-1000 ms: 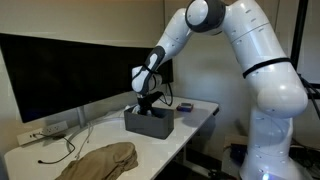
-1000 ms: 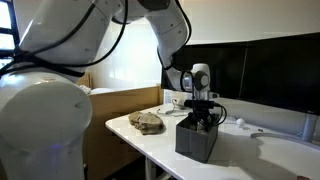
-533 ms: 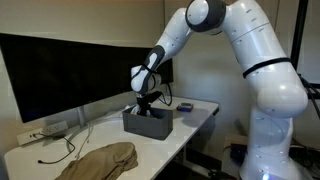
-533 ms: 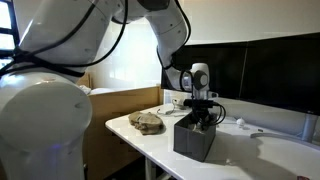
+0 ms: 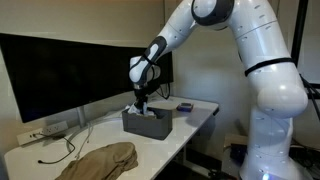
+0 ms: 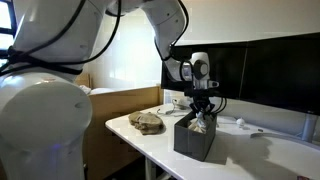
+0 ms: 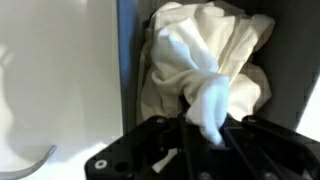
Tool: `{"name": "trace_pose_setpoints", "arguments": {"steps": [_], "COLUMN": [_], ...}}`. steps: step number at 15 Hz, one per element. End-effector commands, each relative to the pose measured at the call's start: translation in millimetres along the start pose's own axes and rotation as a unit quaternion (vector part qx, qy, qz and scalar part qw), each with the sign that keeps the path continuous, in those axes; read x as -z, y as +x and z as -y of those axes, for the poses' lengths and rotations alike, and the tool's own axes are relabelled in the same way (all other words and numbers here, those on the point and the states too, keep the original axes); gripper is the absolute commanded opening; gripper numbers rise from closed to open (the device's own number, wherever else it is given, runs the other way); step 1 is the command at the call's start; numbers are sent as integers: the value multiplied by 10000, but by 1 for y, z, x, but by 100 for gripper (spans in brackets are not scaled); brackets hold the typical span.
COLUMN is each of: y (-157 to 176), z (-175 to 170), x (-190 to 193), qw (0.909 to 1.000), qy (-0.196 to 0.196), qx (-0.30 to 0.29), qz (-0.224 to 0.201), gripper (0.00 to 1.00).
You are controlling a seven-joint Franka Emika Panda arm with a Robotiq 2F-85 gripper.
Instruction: Pick up the clothes from the table and put them in the box
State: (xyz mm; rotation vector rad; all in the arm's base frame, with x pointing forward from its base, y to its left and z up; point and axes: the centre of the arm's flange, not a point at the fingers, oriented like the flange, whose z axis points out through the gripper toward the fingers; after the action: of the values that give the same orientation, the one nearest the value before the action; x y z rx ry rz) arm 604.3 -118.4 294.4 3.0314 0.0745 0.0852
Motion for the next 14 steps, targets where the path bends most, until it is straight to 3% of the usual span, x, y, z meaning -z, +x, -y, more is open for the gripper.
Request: {"name": "trace_pose_setpoints", "arguments": {"steps": [1, 8, 14], "y": [-7, -9, -29], "z": [4, 40, 125], "x": [68, 219, 314], "qw": [9997, 9961, 9866], "qy": [37, -61, -126], "qx": [56, 314, 955], "qz": [-235, -822, -1314], "gripper": [7, 7, 7]}}
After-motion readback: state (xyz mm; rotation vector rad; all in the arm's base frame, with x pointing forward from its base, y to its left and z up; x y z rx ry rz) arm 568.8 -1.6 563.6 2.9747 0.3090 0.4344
